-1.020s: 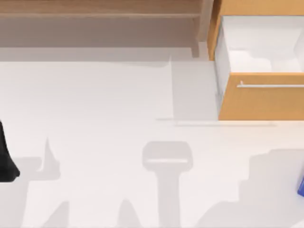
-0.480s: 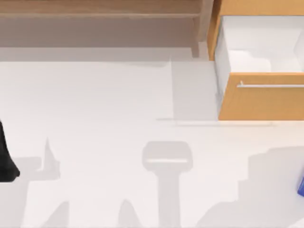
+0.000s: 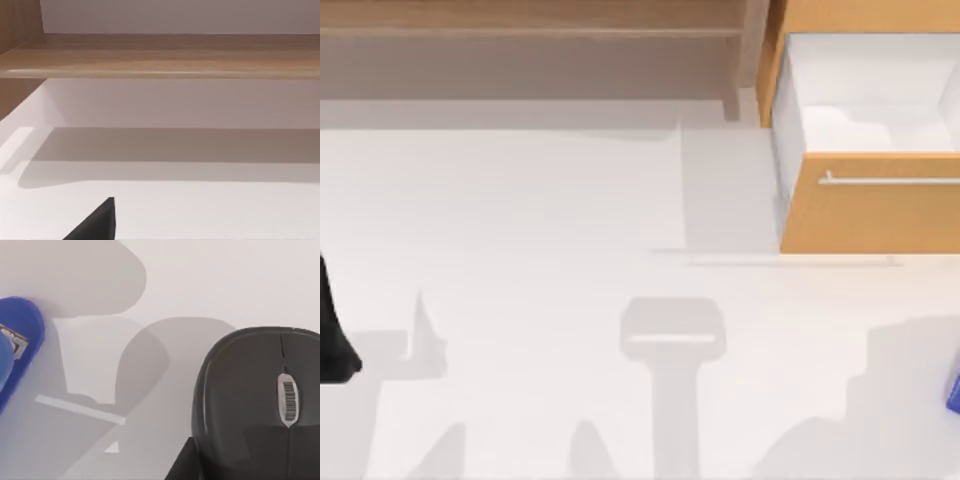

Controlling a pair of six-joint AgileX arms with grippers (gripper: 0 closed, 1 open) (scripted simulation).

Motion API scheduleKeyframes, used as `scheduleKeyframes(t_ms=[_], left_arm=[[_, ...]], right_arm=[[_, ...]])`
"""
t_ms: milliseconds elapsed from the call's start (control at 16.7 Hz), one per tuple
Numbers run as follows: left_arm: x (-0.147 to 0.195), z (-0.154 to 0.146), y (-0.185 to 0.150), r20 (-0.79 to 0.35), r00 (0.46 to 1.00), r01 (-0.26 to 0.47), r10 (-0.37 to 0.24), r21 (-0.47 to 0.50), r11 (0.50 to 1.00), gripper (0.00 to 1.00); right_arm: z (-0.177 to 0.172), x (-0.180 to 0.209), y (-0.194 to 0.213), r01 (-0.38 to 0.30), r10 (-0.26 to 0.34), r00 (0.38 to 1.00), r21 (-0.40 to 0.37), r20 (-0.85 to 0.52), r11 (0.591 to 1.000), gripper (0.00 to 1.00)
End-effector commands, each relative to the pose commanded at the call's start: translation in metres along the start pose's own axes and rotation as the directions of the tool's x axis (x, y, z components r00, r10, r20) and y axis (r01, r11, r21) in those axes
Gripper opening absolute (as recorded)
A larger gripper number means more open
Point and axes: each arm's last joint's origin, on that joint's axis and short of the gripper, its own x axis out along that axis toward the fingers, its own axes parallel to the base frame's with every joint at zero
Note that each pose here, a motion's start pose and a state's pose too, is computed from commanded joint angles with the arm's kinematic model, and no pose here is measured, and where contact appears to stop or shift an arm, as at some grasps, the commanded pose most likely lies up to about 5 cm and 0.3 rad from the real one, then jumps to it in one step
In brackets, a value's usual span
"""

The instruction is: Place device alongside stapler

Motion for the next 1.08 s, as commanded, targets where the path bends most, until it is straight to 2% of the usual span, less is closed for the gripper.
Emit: scheduleKeyframes(t_ms=[120, 900, 1080], left_arm=[[0.0000, 0.0000, 0.0000, 0.000, 1.000, 0.000, 0.000, 0.000, 1.000, 1.00], [0.0000, 0.0000, 0.0000, 0.000, 1.000, 0.000, 0.000, 0.000, 1.000, 1.00], [0.0000, 0.0000, 0.0000, 0.000, 1.000, 0.000, 0.000, 0.000, 1.000, 1.00]], right_arm=[[0.0000, 0.0000, 0.0000, 0.000, 0.000, 1.000, 0.000, 0.000, 1.000, 0.00], [0.0000, 0.0000, 0.0000, 0.000, 0.000, 1.000, 0.000, 0.000, 1.000, 0.98], [0.0000, 0.0000, 0.0000, 0.000, 0.000, 1.000, 0.000, 0.000, 1.000, 1.00]])
